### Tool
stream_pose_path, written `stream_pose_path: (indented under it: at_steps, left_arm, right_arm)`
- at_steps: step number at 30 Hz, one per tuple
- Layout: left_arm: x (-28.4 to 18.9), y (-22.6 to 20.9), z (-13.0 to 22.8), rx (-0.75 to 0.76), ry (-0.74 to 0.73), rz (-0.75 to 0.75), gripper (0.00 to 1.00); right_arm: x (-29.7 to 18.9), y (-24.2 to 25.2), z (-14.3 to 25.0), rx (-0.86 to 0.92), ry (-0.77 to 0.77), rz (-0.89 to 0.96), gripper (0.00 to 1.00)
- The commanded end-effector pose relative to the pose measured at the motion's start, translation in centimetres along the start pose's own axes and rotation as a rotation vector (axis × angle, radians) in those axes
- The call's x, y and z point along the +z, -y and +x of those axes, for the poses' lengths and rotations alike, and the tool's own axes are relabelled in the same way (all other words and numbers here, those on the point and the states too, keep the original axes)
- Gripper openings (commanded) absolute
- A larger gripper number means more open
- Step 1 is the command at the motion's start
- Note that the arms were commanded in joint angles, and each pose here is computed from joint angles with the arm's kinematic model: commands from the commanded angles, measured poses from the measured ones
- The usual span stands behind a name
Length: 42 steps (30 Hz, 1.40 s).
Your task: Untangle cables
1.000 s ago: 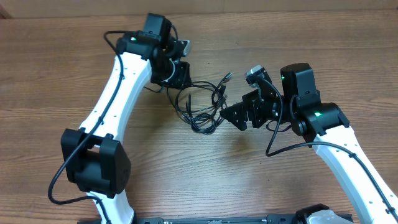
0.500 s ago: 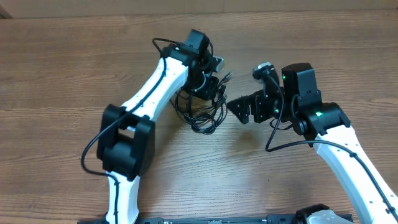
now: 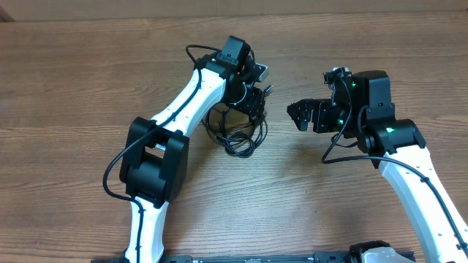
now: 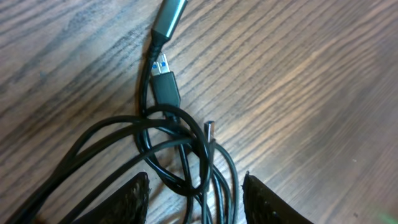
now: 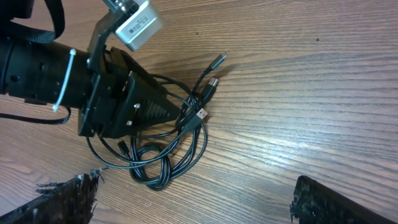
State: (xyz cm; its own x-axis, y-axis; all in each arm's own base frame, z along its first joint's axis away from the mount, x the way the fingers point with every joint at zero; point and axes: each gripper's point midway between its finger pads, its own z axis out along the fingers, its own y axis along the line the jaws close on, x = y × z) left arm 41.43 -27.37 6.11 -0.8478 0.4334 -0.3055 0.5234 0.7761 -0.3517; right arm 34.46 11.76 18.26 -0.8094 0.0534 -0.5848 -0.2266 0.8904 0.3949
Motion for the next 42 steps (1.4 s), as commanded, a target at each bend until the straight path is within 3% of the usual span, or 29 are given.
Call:
stream_pose_path:
  at_steps: [1,31,42]
  left_arm:
    - [0.4,0.1,-0.5,0.043,0.004,-0.068,0.49]
    - [3.3,-1.1,1.7,0.043,-0.014,-0.114,0.47]
    - [3.6,-0.5,1.7,0.029,-0.015,-0.107,0.35]
  right_arm:
    - [-0.4,0.2,-1.1,-0.001,0.032,0.021,1.0]
    - [-0.4,0.1,-2.2,0.021,0.078,0.021,1.0]
    - [-0.4,0.1,-2.2,0.021,0.077,0.021,0.98]
